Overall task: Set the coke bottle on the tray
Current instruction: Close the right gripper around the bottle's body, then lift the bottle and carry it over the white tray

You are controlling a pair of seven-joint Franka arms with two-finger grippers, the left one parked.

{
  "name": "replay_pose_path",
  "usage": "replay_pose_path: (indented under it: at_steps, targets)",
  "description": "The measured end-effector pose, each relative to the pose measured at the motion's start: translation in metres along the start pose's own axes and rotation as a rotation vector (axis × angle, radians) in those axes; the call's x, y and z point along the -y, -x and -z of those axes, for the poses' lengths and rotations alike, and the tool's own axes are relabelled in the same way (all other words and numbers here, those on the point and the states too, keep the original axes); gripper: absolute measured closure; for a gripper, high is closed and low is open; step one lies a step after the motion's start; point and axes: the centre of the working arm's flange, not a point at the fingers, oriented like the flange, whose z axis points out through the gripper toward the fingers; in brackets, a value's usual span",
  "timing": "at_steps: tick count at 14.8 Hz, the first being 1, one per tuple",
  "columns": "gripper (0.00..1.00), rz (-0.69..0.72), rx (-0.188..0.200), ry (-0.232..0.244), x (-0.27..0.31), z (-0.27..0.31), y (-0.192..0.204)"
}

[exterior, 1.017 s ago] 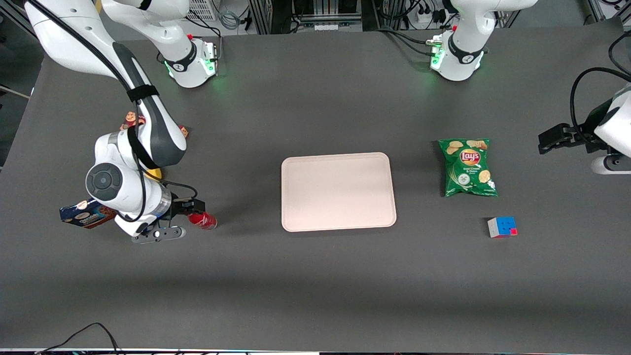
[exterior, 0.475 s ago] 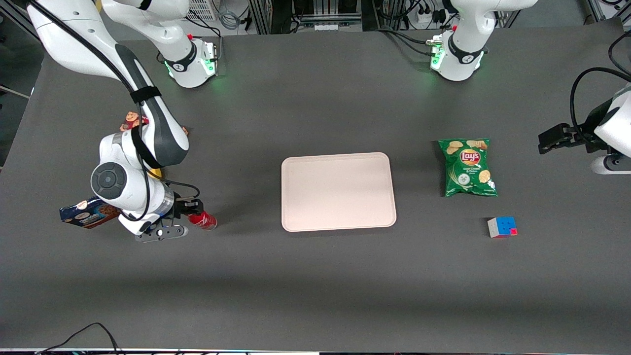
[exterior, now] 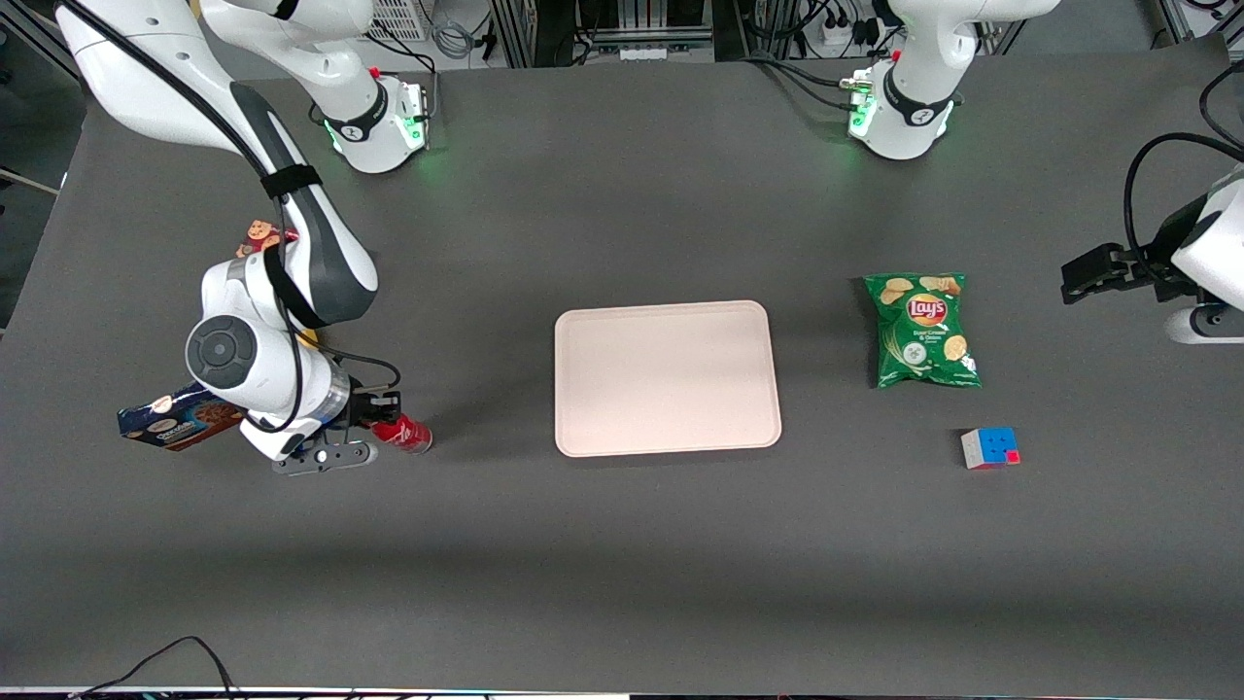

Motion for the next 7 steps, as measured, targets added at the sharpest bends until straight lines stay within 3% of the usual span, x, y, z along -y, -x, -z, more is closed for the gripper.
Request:
replay_pose_path:
  at_steps: [5,7]
  targets:
    - [0.62,-0.015,-0.050,0.001,0.009,0.044,0.004]
    - [0.62,-0.008,-0.039,0.008,0.020,0.073,0.010]
